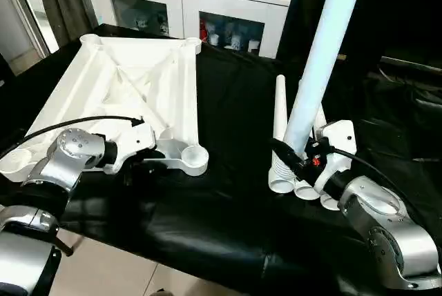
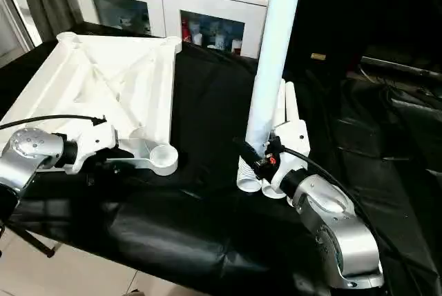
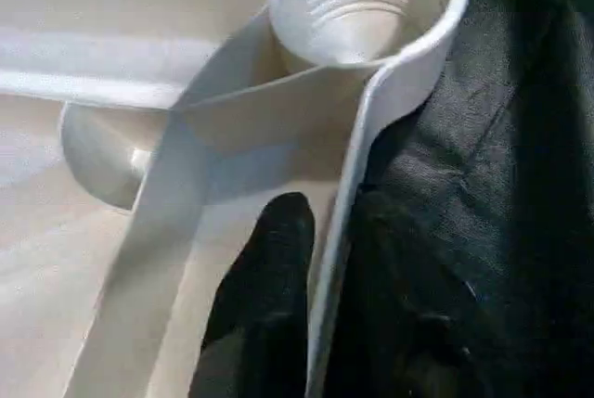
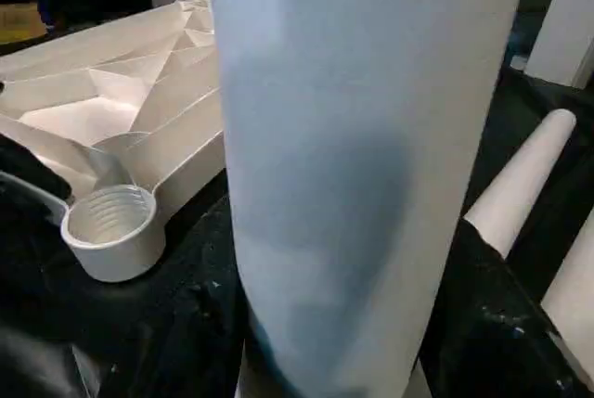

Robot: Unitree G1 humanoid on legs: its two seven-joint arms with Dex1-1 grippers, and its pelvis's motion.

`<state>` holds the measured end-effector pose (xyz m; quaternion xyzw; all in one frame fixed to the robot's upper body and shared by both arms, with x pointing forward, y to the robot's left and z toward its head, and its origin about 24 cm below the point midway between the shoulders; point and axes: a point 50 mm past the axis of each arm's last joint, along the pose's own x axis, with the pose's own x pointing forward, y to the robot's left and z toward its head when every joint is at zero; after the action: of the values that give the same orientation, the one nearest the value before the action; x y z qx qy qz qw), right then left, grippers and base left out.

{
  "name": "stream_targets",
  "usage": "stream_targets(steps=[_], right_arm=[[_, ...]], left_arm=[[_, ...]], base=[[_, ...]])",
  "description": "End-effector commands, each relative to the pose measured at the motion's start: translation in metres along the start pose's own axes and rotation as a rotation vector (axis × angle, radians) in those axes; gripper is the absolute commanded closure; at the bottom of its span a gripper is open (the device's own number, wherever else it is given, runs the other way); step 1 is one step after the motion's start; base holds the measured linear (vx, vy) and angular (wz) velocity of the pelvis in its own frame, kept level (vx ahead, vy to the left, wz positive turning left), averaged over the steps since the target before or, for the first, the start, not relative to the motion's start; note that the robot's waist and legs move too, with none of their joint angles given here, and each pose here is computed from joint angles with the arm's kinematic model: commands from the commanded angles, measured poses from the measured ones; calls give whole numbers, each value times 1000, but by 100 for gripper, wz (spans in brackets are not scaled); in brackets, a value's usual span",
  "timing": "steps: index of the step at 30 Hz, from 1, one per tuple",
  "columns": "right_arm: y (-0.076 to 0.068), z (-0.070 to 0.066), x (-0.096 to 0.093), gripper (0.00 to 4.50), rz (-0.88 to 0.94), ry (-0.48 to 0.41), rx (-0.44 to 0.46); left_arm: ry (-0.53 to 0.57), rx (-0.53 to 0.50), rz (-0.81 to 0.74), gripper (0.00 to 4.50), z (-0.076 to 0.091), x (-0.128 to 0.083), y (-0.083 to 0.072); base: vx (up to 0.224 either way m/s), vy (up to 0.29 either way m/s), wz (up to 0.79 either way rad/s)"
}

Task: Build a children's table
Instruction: Pick table leg, then insert table leg to table base

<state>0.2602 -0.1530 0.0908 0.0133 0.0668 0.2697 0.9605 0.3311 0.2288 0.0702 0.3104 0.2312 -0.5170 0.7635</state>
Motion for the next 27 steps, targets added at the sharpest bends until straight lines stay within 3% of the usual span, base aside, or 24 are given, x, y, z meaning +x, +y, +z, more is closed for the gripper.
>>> stream_targets(steps=[1, 8, 13, 21, 27], right_arm=[[2, 4, -2, 257, 18, -9, -12], [3, 5, 0, 257, 25, -12, -12], [5, 7, 7, 257, 62, -12, 13], [18, 17, 34, 257, 203, -19, 87], [32, 14, 54, 257, 344, 37, 66]], left_arm=[[-3, -13, -27, 389, 0, -1, 0], [-30, -62, -82, 437, 2, 1, -7], [-117, -105, -145, 446, 20, 14, -26], [-185, -52, -140, 449, 38, 34, -50], [-158, -64, -66, 450, 41, 41, -52]], base=[[0, 0, 0], [0, 0, 0], [0, 0, 0], [0, 0, 0], [0, 0, 0]])
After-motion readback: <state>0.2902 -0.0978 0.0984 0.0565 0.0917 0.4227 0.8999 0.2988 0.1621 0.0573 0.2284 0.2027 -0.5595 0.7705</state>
